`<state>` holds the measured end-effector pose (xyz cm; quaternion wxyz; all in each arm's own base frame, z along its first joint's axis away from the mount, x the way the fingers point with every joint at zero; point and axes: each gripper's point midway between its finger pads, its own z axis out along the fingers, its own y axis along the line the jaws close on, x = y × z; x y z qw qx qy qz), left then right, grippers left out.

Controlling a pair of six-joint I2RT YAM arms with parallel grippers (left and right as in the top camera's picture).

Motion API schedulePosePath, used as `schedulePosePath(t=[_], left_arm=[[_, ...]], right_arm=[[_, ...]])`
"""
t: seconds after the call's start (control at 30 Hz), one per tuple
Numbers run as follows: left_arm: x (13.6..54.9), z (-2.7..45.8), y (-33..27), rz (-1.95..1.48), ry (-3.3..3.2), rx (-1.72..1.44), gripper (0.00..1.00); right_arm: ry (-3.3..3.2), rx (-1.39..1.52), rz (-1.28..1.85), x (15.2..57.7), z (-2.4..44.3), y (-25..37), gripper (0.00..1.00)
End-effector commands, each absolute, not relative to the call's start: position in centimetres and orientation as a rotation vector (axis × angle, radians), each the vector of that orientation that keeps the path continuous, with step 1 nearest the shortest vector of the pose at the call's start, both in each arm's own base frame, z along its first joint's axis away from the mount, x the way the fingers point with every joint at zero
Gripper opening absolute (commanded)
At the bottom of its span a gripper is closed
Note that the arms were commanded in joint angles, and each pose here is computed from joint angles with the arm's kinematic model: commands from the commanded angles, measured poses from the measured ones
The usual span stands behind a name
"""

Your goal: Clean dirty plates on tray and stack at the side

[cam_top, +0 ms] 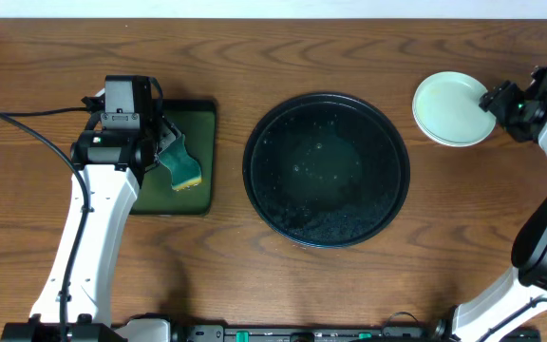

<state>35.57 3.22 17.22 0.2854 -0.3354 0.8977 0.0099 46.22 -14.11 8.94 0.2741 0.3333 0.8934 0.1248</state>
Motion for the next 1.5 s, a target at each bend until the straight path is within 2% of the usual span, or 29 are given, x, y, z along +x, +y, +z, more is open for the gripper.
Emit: schedulePosePath(t=[0.0,0.17,0.23,0.5,0.53,0.67,0.9,1.23,1.47], left_arm=[[36.0,17.8,3.5,0.035,2.385,-0.894,0.79],[36.0,17.8,3.5,0.035,2.385,-0.894,0.79],[36.0,17.8,3.5,0.035,2.385,-0.894,0.79],[36.0,17.8,3.5,0.035,2.385,-0.894,0.79],[36.0,17.8,3.5,0.035,2.385,-0.894,0.79],[36.0,17.8,3.5,0.035,2.385,-0.894,0.79],[36.0,17.8,3.5,0.035,2.385,-0.894,0.79],[36.0,17.8,3.5,0.035,2.385,-0.894,0.79],[36.0,17.8,3.5,0.035,2.385,-0.894,0.79]], right_arm=[[2.349,0.833,0.390,45.2,14.6,-12.4,0.70],[2.407,0.834,0.375,40.2,18.5,-10.6,0.74],[2.435,0.795,0.364,38.0,19.9,-9.7,0.80],[2.430,0.676,0.391,30.0,23.6,-5.7,0.82],[2.414,0.655,0.427,29.0,23.9,-4.8,0.99],[2.370,0.617,0.457,25.9,24.5,-3.0,0.99],[2.328,0.596,0.429,23.2,25.5,-2.1,0.99],[2.316,0.585,0.424,22.8,25.9,-1.9,0.99],[2.324,0.706,0.057,21.8,24.9,-6.6,0.99]])
